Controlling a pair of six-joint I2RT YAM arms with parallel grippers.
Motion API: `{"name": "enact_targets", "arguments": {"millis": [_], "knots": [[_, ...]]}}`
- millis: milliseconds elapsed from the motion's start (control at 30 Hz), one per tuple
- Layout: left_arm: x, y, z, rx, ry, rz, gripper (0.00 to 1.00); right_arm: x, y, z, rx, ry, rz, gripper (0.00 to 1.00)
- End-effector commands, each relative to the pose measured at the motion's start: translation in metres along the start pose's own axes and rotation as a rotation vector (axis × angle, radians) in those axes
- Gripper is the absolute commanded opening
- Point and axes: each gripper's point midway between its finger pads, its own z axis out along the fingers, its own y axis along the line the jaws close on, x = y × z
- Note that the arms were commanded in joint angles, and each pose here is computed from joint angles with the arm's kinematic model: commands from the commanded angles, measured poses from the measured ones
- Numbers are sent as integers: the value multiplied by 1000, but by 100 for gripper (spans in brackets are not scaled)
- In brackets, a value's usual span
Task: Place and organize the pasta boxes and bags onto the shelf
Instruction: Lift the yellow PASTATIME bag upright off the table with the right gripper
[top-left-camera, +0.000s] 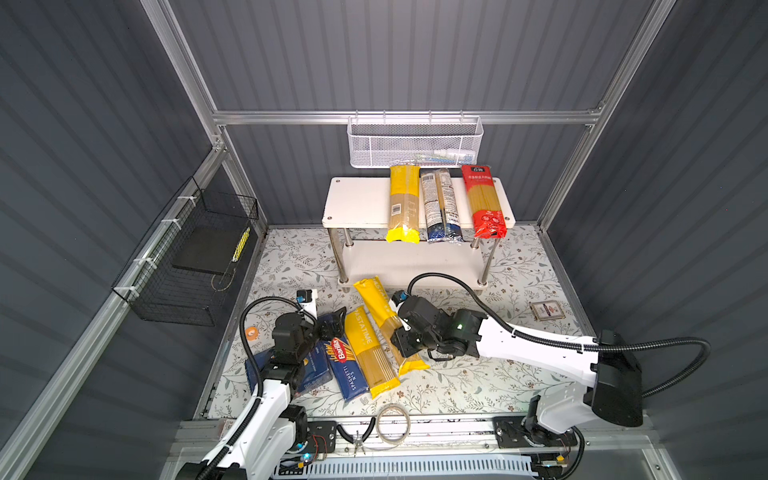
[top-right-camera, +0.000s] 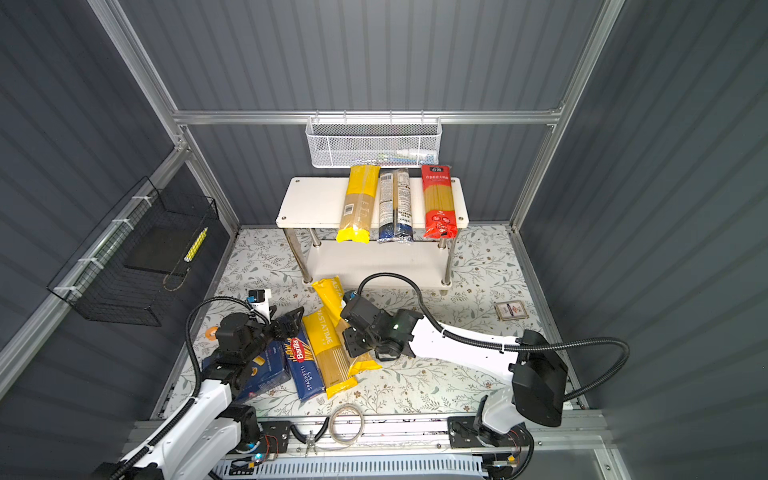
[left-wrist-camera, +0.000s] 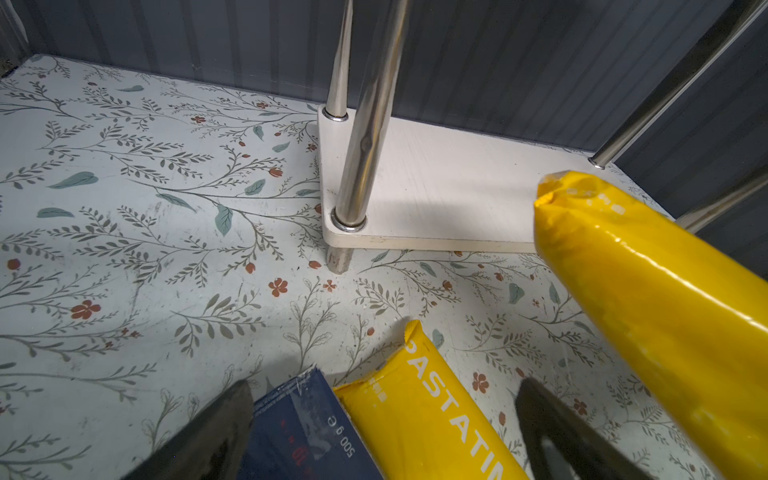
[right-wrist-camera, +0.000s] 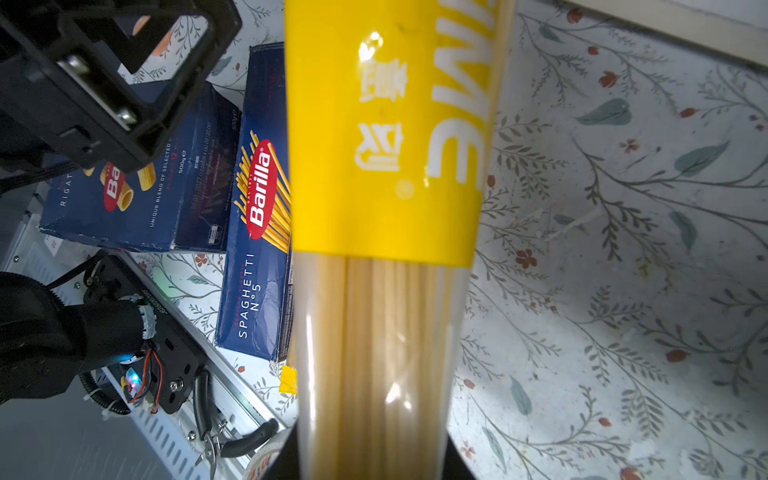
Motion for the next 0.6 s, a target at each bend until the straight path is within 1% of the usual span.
{"name": "enact_targets", "arguments": {"millis": [0, 67, 300, 567], "knots": [[-12, -3, -1, 2, -25, 18, 100, -51, 29, -37, -94, -166, -38, 25], [-12, -3, -1, 2, -25, 18, 100, -55, 31, -41, -92, -169, -49, 25], [-11, -3, -1, 1, -22, 17, 100, -71, 46, -61, -146, -210, -65, 26], [-12, -3, 0, 2, -22, 17, 100, -99, 67, -81, -207, -282, -95, 26]]}}
